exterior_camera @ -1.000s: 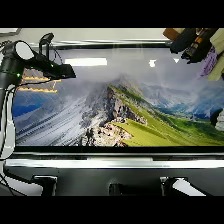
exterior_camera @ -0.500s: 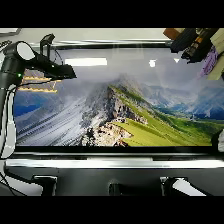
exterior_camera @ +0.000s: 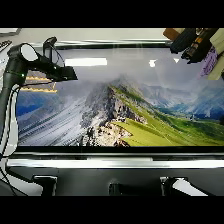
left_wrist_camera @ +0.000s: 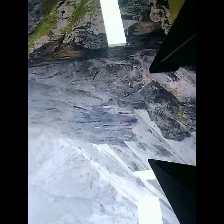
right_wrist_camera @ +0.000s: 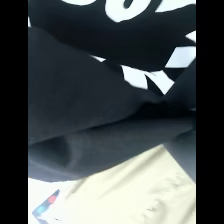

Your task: Fold the clothes and pants, and hang the long-sleeved shirts on hangers.

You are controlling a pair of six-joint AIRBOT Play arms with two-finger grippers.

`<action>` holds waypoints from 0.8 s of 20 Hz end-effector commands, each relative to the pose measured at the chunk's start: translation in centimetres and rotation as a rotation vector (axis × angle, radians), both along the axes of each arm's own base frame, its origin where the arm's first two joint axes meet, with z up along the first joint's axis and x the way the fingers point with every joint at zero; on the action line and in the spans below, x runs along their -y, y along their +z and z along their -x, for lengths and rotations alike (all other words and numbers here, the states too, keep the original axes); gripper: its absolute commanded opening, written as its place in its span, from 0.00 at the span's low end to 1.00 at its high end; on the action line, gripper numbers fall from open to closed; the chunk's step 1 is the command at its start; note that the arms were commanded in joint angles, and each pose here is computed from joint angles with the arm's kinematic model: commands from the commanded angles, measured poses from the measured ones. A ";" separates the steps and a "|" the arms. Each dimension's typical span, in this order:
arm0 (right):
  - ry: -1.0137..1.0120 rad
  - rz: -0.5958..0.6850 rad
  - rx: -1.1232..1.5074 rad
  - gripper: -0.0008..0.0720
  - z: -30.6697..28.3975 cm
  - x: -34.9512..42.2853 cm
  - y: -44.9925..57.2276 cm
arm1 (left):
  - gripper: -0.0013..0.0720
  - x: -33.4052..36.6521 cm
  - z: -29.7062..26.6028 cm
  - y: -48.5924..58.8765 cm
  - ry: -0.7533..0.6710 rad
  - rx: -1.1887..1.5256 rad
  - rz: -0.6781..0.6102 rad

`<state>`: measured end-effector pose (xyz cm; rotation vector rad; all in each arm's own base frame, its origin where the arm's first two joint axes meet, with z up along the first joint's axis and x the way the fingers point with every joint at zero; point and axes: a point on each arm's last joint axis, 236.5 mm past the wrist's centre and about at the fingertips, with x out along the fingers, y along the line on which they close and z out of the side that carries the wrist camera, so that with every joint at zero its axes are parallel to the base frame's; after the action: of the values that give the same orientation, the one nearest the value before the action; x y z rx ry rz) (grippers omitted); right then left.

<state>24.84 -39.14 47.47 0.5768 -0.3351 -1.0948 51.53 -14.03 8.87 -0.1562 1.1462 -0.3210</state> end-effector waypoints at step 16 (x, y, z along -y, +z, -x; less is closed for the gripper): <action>-0.063 -0.154 -0.210 0.06 1.9 0.3 -5.4 | 0.87 0.0 -0.1 -0.7 0.001 -0.013 -0.002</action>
<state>23.78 -40.42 43.26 0.5555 -0.1553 -1.2183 51.64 -14.05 8.16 -0.1568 1.1595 -0.3192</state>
